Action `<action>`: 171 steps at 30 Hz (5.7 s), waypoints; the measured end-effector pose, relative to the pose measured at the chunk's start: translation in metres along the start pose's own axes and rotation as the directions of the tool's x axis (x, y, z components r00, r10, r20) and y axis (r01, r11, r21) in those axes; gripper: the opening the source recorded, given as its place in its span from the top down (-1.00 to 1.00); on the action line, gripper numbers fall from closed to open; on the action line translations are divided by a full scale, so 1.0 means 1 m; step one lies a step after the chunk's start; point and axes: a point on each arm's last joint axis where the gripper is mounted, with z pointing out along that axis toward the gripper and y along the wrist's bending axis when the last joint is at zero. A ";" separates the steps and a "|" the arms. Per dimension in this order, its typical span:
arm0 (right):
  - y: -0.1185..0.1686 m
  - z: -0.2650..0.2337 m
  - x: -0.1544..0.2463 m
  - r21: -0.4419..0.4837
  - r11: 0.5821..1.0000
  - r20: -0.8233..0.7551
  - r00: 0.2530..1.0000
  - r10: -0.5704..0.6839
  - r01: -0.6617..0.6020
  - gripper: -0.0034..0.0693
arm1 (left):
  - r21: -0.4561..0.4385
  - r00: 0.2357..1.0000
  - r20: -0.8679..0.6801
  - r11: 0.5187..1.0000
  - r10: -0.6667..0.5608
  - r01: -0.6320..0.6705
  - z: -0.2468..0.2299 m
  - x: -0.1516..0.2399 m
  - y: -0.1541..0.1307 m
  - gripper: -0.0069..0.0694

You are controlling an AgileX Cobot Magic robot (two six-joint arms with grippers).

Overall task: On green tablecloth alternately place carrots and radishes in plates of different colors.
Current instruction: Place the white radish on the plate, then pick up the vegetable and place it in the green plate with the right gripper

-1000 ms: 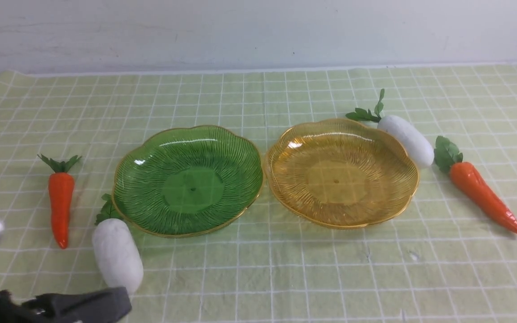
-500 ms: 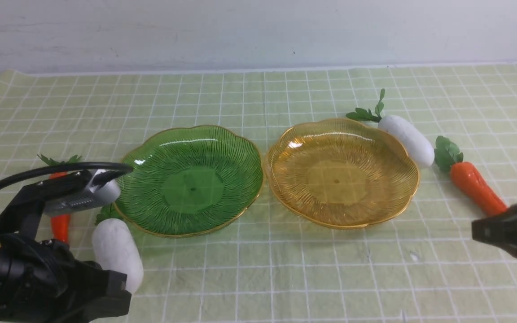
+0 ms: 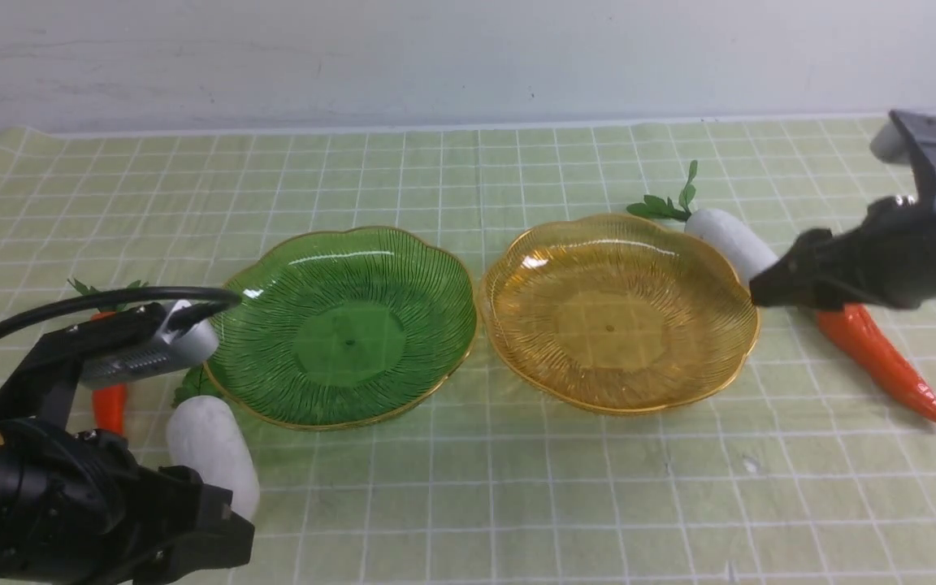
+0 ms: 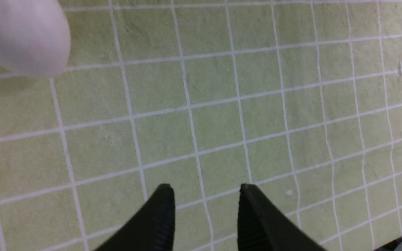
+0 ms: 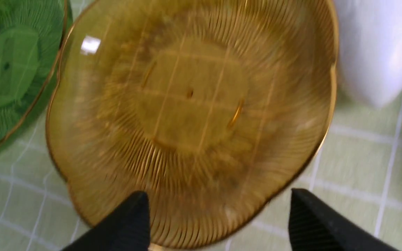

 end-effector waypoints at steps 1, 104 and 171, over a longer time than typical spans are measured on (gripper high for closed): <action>-0.003 0.003 -0.011 0.010 1.000 0.023 1.000 -0.011 0.011 -0.58 | 0.000 1.000 0.000 1.000 0.000 0.000 0.000 0.000 0.000 0.16; -0.001 0.032 -0.039 0.548 0.819 -0.427 0.899 0.100 0.169 -0.69 | -0.055 0.999 -0.023 0.998 0.038 -0.039 0.000 0.002 0.005 0.14; 0.170 0.041 -0.039 -0.078 0.954 -0.335 0.894 -0.298 0.289 0.35 | -0.375 0.961 0.275 0.921 -0.001 0.108 -0.004 -0.028 0.038 -0.07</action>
